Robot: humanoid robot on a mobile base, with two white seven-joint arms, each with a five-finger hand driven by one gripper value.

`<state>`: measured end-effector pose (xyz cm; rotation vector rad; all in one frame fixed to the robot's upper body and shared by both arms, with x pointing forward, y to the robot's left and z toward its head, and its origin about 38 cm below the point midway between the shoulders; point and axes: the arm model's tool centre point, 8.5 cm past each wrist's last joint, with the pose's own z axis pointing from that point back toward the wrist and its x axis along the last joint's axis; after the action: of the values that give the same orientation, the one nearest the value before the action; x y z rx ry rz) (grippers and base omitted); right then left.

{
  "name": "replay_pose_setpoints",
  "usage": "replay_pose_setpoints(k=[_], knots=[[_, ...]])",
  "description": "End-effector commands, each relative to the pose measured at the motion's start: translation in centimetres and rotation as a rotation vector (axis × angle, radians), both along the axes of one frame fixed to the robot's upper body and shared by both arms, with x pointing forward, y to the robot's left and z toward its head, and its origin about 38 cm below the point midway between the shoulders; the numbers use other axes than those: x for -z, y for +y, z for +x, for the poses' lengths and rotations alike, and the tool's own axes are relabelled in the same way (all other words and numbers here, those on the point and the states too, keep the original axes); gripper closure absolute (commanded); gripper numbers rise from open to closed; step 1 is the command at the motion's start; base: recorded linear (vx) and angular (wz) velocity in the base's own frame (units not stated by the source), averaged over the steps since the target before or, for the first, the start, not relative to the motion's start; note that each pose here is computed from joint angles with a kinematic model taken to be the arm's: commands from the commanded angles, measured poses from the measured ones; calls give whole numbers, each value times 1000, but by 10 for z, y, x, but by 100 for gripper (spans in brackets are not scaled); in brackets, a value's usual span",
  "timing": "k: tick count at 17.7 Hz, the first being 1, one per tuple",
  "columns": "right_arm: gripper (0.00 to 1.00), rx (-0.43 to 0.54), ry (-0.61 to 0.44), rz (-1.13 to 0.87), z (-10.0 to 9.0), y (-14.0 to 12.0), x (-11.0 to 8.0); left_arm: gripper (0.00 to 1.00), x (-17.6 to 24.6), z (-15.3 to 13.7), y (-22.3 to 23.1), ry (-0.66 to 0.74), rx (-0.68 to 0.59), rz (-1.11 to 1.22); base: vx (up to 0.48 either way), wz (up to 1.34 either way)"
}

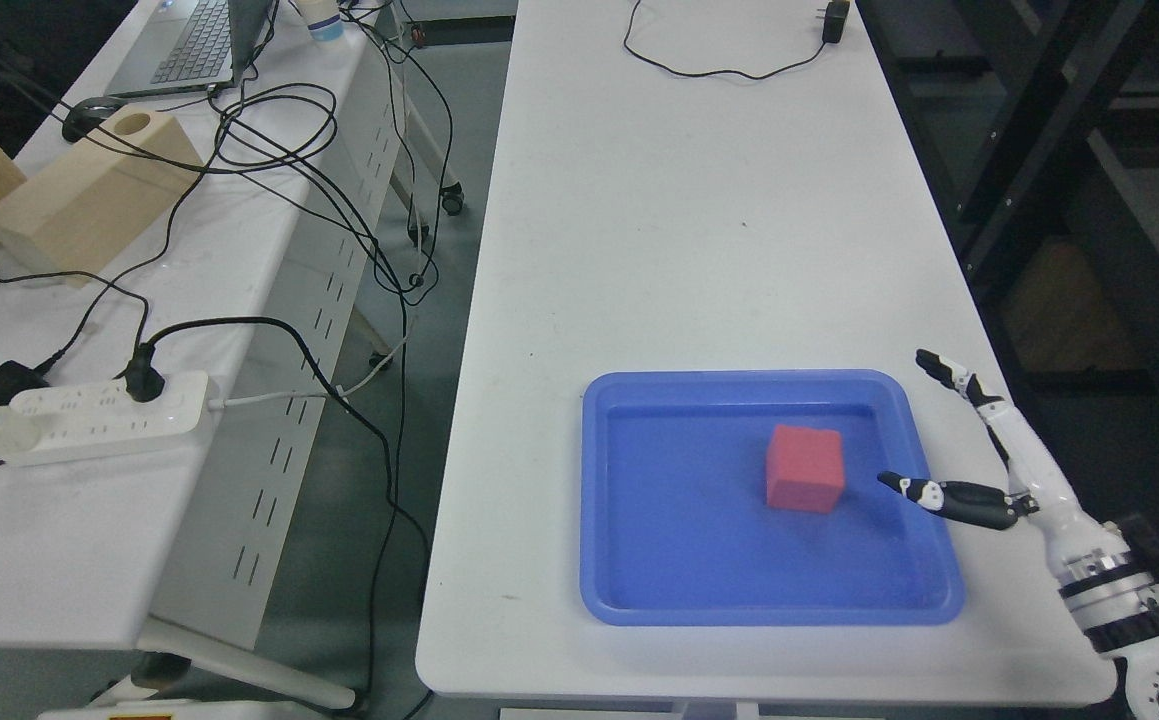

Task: Pick pink block from left shelf to tray
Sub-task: 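Open the right hand and withdraw it from the cube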

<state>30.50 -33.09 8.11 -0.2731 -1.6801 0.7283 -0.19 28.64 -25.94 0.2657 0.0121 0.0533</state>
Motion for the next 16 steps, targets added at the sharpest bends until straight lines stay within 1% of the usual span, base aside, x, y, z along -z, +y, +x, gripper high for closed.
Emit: replay_pose_setpoints(k=[1, 3, 6, 8, 11, 13, 16], knots=[[6, 100, -48, 497, -5, -40, -19, 0, -1, 25, 11, -47, 4, 17, 0, 0], [6, 121, -34, 526, -6, -39, -14, 0, -1, 25, 11, -47, 4, 17, -16, 0], [2, 151, -60, 591, -12, -47, -14, 0, -1, 25, 11, -47, 4, 17, -64, -4], [2, 158, -60, 602, -13, -46, -13, 0, -1, 26, 11, -48, 4, 17, -117, -12], [2, 161, -37, 631, -13, -37, -6, 0, -1, 25, 11, -47, 4, 17, -143, -23], [2, 147, 9, 627, -9, -28, -1, 0, -1, 26, 11, -48, 4, 17, -165, -16], [1, 122, 40, 542, -6, -14, 4, 0, -1, 26, 11, -48, 4, 17, -182, -25]])
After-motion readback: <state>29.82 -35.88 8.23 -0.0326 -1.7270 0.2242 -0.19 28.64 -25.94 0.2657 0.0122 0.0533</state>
